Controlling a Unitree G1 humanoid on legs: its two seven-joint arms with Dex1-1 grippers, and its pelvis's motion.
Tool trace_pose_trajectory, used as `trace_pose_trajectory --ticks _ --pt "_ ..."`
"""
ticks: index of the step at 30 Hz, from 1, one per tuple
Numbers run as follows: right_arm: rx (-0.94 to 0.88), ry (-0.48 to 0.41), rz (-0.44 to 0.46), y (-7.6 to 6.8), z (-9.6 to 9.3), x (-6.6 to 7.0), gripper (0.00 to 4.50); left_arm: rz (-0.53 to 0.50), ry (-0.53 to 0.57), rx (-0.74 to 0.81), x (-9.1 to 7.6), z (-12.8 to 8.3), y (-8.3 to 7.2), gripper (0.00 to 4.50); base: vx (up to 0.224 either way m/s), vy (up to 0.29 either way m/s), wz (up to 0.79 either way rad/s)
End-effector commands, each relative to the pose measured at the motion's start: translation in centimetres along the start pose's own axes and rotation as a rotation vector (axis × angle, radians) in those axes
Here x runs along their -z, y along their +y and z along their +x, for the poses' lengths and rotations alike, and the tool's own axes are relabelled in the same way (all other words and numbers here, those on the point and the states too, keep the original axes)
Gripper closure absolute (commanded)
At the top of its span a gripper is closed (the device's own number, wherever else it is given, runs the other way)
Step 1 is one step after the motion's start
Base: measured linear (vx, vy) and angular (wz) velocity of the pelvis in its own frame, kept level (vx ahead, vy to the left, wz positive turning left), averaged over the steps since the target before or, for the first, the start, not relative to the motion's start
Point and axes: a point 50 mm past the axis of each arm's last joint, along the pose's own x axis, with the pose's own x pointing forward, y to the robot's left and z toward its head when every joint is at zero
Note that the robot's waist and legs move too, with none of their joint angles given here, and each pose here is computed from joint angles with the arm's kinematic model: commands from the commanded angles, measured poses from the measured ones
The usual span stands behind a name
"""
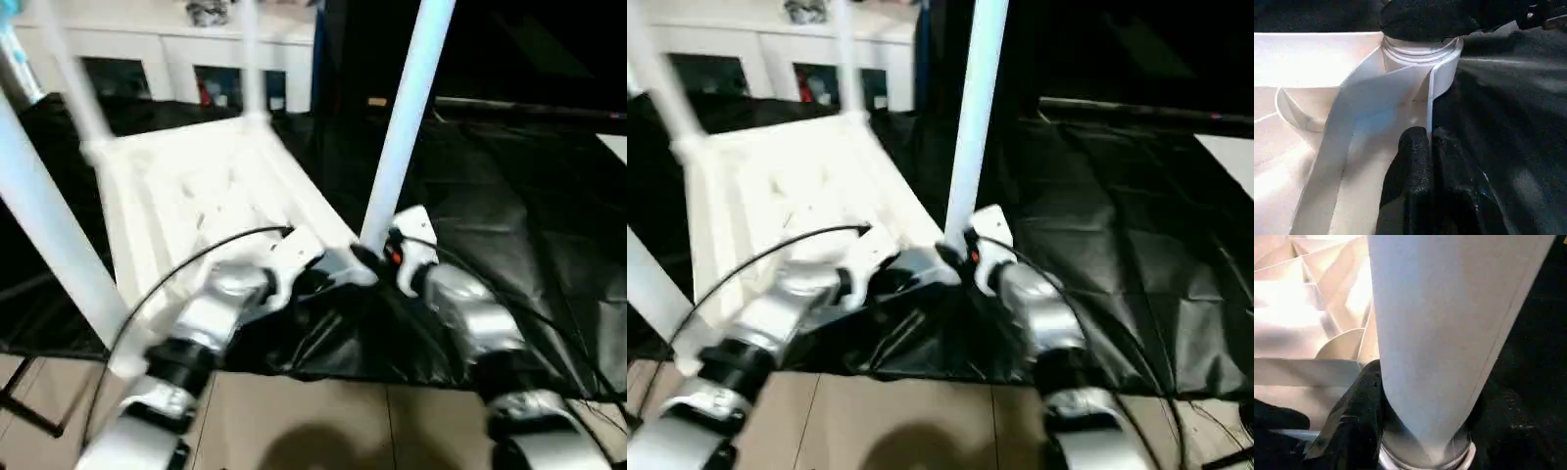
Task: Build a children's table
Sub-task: Rotate leg to tighten
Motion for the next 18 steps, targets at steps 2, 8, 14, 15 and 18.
trace_pose_trajectory --ticks 2,8,14,15,18 --pt "-0.273 0.037 0.038 5.4 1.4 1.1 1.8 0.066 -0.131 0.055 -3.6 1.0 -1.2 4.5 0.0 0.0 0.0" --pt "-0.323 0.037 0.01 3.6 0.0 1.0 1.32 0.094 -0.13 0.117 -2.8 -0.1 -1.1 4.5 0.0 0.0 0.0" --pt "-0.406 0.092 -0.139 0.9 -2.0 1.2 1.07 0.135 -0.118 0.241 -1.8 -1.6 -1.1 4.5 0.0 0.0 0.0" --pt "-0.406 0.092 -0.139 0.9 -2.0 1.2 1.07 0.135 -0.118 0.241 -1.8 -1.6 -1.1 4.5 0.0 0.0 0.0" --pt "-0.486 0.126 -0.175 -0.4 -3.3 1.1 1.07 0.175 -0.11 0.317 -1.5 -2.6 -1.0 4.5 0.0 0.0 0.0"
